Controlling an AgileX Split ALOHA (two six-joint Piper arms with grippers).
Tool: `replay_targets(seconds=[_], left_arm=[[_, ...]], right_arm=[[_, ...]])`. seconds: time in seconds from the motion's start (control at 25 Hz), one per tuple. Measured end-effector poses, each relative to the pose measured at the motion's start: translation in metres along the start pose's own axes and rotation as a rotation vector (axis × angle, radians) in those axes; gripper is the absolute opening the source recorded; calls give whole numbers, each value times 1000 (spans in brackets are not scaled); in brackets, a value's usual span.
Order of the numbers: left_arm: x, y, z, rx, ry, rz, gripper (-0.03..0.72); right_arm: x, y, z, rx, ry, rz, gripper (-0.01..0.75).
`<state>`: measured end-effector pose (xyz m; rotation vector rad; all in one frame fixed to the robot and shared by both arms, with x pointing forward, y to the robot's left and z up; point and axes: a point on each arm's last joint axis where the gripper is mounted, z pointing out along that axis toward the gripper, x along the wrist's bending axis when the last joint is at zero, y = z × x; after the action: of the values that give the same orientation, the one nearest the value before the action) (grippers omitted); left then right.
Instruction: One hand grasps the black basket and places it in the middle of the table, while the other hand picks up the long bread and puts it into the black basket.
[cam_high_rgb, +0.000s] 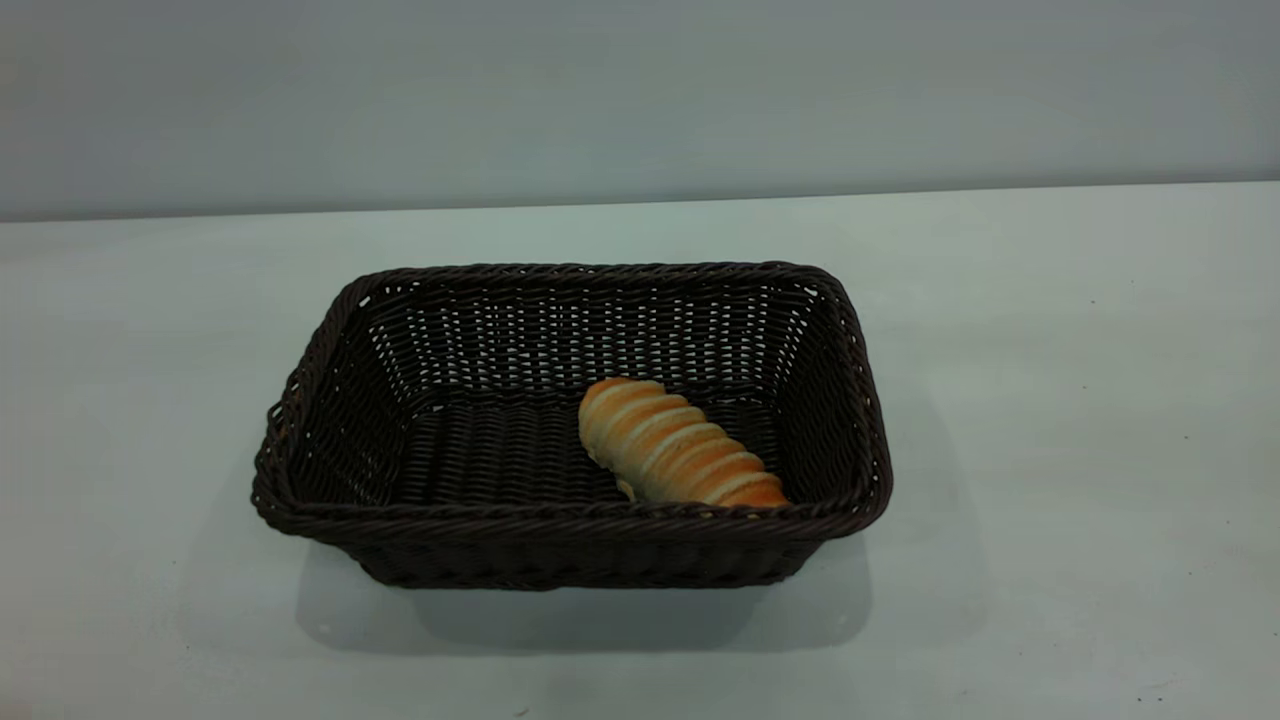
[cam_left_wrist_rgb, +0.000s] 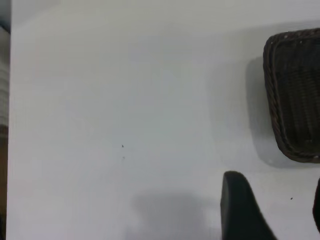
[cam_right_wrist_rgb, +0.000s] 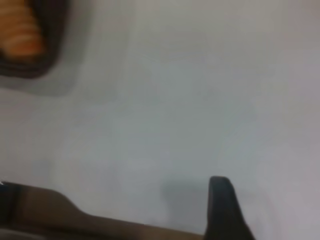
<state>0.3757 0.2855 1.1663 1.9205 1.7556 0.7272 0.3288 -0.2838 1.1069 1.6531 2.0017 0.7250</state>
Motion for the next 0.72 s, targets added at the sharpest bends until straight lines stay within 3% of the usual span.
replay_targets(seconds=[0.24,0.72], left_arm=[[9,-60,-21,-88,-9,-18,424],[18,-152,-33,-200,-21,-55,424]], right_arm=[[9,-21,-28,-87,74,-16,441],[10,-83,-15,-148,45,-52,441]])
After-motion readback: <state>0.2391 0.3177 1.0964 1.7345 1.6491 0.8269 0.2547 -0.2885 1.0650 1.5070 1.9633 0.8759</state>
